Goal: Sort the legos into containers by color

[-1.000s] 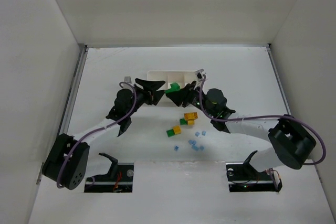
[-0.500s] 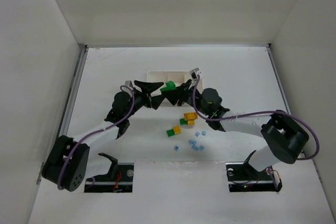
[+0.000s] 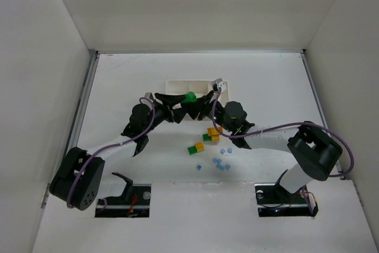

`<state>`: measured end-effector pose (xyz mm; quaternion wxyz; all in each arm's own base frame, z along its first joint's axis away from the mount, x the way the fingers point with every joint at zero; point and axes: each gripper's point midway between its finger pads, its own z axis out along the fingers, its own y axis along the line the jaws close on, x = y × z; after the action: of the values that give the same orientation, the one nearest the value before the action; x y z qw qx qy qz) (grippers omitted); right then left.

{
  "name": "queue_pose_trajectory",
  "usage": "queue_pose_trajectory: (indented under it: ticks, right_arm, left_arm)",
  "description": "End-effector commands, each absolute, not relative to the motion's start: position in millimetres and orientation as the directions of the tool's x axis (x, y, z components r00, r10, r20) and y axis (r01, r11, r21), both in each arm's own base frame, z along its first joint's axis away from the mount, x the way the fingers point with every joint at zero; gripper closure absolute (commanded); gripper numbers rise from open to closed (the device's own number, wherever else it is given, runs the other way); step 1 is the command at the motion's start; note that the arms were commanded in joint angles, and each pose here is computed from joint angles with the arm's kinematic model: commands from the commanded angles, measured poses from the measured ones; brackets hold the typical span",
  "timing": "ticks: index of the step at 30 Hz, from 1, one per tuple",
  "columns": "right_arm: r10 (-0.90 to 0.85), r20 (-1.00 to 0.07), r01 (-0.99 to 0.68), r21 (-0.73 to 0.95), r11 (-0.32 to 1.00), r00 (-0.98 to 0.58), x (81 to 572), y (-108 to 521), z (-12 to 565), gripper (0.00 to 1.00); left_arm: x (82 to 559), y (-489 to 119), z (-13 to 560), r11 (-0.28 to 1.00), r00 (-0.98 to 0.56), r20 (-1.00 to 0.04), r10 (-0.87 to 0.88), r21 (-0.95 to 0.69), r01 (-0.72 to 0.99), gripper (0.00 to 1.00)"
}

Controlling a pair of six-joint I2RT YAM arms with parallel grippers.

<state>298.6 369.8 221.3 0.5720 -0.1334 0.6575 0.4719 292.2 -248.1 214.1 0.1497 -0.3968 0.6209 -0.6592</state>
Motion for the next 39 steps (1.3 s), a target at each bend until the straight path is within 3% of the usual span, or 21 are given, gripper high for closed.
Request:
queue_pose_trajectory:
  ticks: [1,10,20,27,39]
  right_arm:
    - [0.399,-0.889,-0.75,0.418,0.512,-0.224,298,374,242,0.76]
    - [0.353,-0.921,-0.715,0.359,0.6,-0.166,306,363,226,0.75]
    - [0.32,-0.935,-0.706,0.332,0.625,-0.156,308,364,216,0.72]
    - [0.318,-0.934,-0.707,0.336,0.622,-0.165,305,365,215,0.51]
    - [0.308,-0.932,-0.704,0.348,0.619,-0.19,301,363,212,0.22]
  left_arm:
    - [291,-255,237,-0.237,-0.68,0.335,-0.652,-0.942,-0.237,0.48]
    - [292,-258,235,-0.255,-0.674,0.346,-0.653,-0.938,-0.235,0.53]
    - [292,-261,234,-0.238,-0.682,0.322,-0.657,-0.947,-0.218,0.76]
    - [294,-258,225,-0.198,-0.677,0.279,-0.681,-0.96,-0.197,0.89]
    - [306,-239,199,-0.116,-0.63,0.214,-0.746,-0.974,-0.193,0.92]
